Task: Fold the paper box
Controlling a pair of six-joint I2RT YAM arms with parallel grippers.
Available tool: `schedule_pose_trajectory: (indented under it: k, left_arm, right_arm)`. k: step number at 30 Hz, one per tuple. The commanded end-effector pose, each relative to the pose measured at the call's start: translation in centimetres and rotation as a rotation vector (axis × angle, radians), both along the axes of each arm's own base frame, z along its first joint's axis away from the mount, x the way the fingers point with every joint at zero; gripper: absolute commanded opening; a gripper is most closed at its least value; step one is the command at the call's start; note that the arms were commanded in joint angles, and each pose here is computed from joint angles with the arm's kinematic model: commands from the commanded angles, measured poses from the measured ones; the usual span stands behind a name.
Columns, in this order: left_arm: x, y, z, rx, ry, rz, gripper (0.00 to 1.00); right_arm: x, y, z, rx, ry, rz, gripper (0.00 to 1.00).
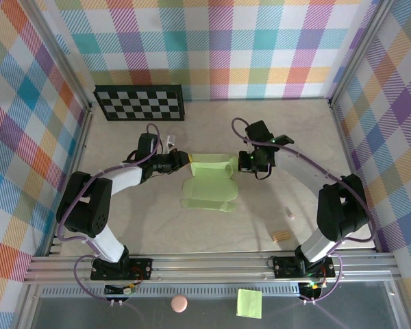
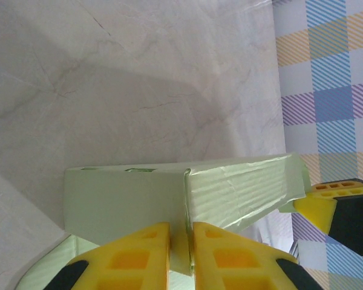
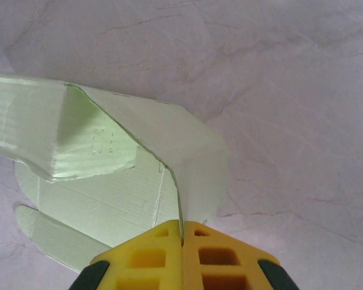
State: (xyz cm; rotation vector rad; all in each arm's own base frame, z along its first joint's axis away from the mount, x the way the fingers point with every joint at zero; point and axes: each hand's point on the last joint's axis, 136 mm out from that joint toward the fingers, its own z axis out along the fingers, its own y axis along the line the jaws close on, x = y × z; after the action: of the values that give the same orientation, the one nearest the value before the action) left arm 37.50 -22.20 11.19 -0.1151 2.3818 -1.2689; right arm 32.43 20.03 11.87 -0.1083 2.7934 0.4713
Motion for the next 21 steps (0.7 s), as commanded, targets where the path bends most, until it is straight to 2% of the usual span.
schedule_pose_trajectory:
  k: [1,6,11,17,21]
  left_arm:
    - [-1.5,0.1,-3.8,0.063,0.137,0.013,0.17]
    - [-1.8,-0.5,-3.3,0.056,0.124,-0.011,0.2]
    - [-3.4,-0.6,-2.6,0.066,0.114,-0.069,0.31]
    - [-7.5,-1.2,-1.8,0.076,0.122,-0.211,0.47]
    - [-9.5,-2.0,-1.6,0.062,0.153,-0.285,0.53]
  right_arm:
    - [-1.1,0.5,0.4,0.028,0.034,-0.061,0.0]
    - [-0.5,1.2,0.2,0.051,0.024,-0.095,0.0]
    - [1.9,1.9,0.1,0.019,-0.012,-0.062,0.0]
    - [4.9,4.0,0.4,0.008,-0.059,0.055,0.0]
    - [6.5,5.8,0.4,0.019,-0.081,0.159,0.0]
